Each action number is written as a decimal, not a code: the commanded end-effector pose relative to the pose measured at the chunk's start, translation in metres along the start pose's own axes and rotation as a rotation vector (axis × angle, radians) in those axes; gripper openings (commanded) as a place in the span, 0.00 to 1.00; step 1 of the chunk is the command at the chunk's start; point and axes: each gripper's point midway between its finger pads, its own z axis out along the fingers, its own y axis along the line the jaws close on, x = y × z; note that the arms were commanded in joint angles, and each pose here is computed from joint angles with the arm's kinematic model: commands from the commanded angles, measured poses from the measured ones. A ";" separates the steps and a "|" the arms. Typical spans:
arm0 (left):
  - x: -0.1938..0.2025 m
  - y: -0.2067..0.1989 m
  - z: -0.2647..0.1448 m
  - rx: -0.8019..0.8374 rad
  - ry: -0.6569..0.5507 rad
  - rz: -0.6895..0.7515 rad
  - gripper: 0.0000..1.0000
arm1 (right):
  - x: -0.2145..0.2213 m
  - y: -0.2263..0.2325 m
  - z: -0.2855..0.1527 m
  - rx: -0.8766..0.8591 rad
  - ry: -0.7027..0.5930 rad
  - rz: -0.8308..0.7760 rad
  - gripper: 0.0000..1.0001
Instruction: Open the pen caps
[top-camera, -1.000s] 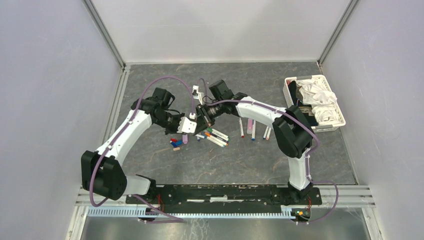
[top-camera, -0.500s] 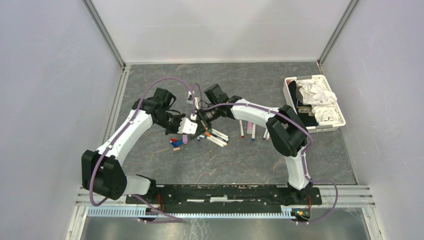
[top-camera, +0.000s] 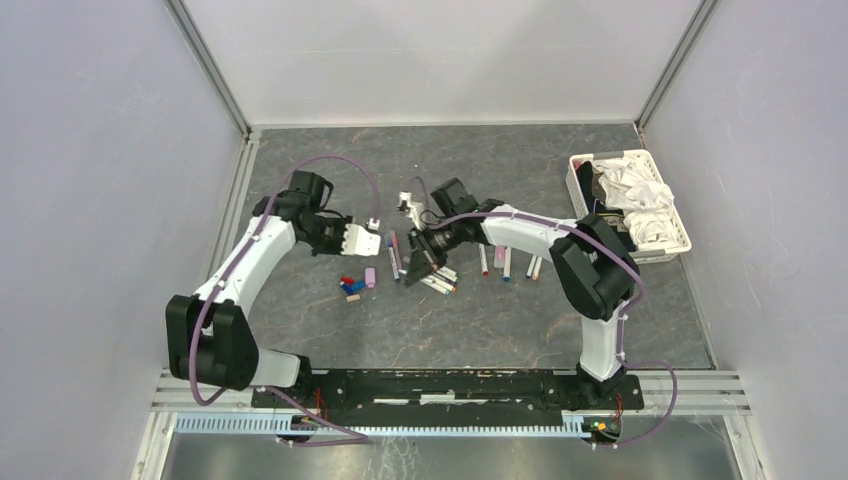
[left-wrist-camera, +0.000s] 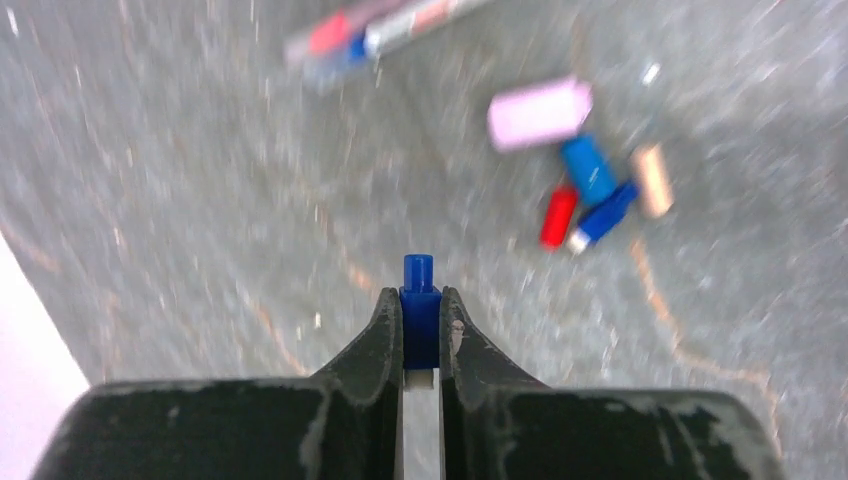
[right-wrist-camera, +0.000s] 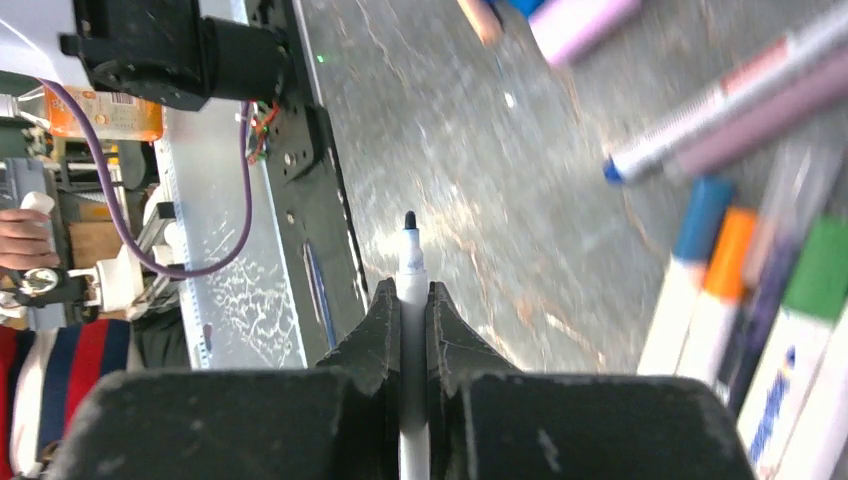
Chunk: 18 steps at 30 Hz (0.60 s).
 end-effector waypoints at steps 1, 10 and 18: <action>0.044 0.023 -0.022 -0.084 0.150 0.011 0.02 | 0.021 0.002 -0.030 0.023 0.011 0.059 0.00; 0.044 -0.001 0.008 -0.024 0.027 -0.149 0.02 | 0.018 -0.068 -0.112 0.431 -0.183 0.197 0.00; 0.050 -0.027 0.048 0.075 -0.030 -0.350 0.13 | 0.056 -0.147 -0.234 1.008 -0.424 0.454 0.00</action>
